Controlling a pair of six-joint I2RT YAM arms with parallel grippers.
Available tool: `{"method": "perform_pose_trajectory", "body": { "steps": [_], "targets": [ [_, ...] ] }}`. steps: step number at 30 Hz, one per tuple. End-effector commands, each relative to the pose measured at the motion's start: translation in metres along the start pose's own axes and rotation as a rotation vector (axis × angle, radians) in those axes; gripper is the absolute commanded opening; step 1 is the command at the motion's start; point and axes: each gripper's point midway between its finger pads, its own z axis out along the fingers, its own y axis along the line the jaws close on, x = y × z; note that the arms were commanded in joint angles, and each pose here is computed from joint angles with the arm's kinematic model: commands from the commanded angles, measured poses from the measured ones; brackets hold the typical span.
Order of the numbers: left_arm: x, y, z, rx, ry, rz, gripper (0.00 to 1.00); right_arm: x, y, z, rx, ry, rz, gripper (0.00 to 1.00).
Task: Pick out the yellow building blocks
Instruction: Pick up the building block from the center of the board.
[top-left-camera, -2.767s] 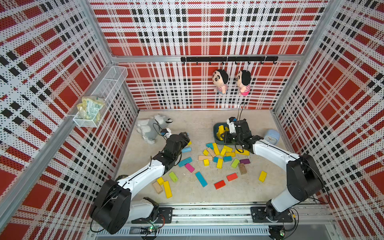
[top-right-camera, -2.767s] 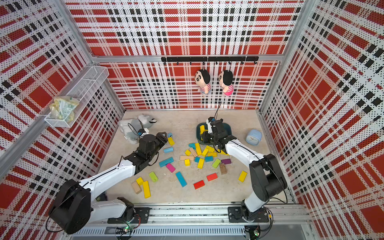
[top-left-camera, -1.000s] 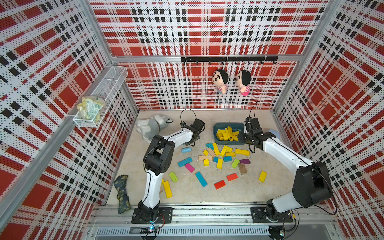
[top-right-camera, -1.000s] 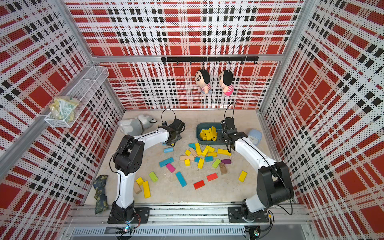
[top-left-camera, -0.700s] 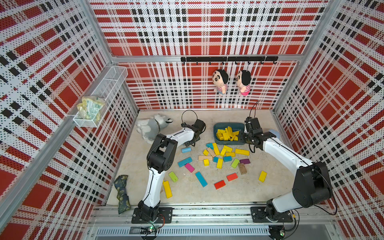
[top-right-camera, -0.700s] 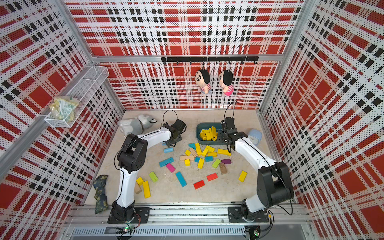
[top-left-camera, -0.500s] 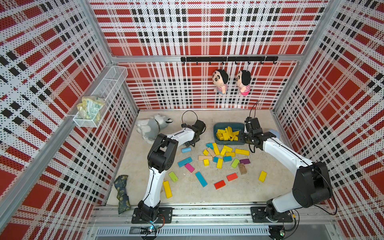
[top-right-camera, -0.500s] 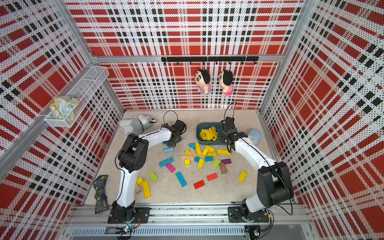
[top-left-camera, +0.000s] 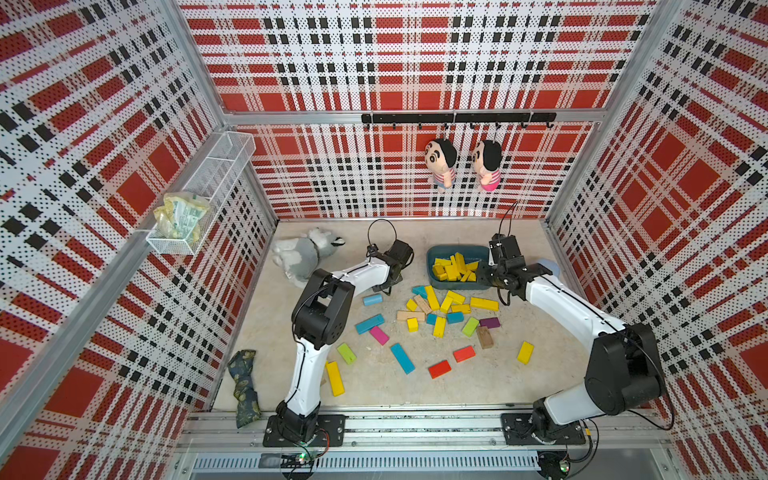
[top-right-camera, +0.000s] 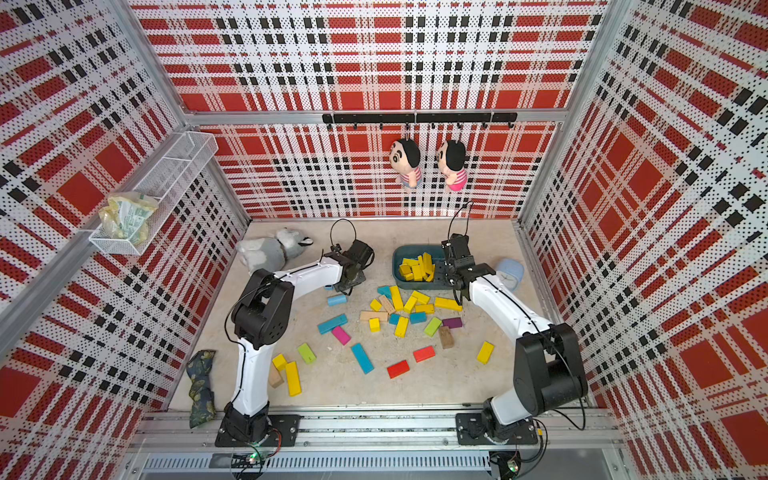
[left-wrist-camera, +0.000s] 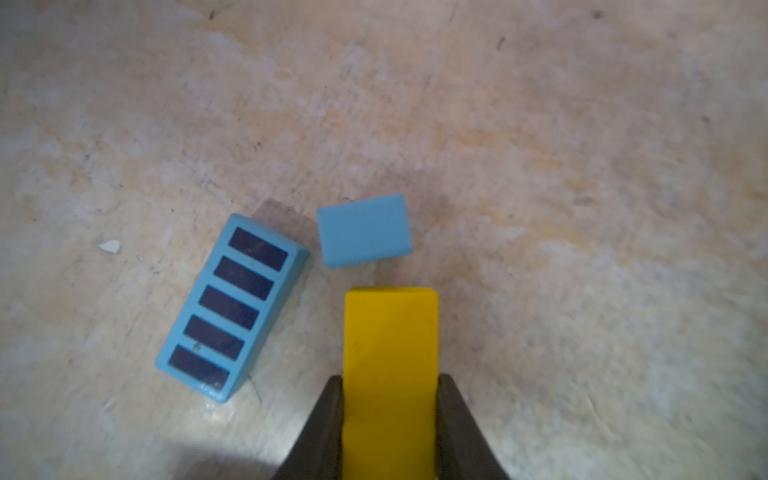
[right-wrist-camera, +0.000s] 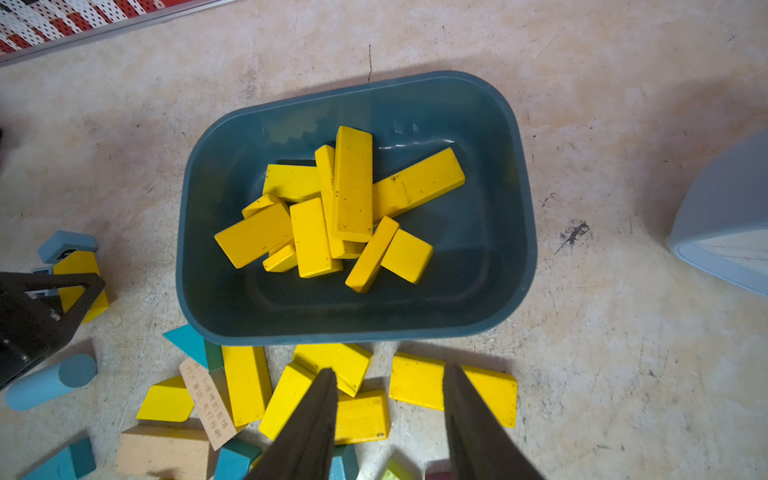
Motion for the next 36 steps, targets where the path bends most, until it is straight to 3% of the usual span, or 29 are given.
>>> {"method": "perform_pose_trajectory", "body": {
  "steps": [1, 9, 14, 22, 28, 36],
  "targets": [
    [-0.035, -0.034, -0.057, 0.205, -0.129, 0.014, 0.0, -0.013, 0.009, -0.014, -0.063, -0.049, 0.028, 0.46],
    [-0.04, -0.071, -0.156, 0.683, -0.354, 0.063, 0.0, -0.025, 0.072, -0.033, -0.344, -0.03, 0.013, 0.47],
    [-0.038, -0.08, -0.229, 0.858, -0.569, 0.16, 0.0, -0.042, 0.107, -0.064, -0.487, -0.049, -0.034, 0.5],
    [-0.024, -0.099, -0.262, 0.924, -0.672, 0.361, 0.0, -0.048, 0.164, -0.104, -0.66, -0.031, -0.168, 0.57],
    [-0.008, -0.114, -0.281, 0.895, -0.762, 0.506, 0.0, -0.044, 0.174, -0.104, -0.643, 0.004, -0.205, 0.57],
    [0.001, -0.116, -0.286, 0.9, -0.771, 0.538, 0.0, -0.044, 0.162, -0.096, -0.559, 0.017, -0.207, 0.54]
  ]
}}
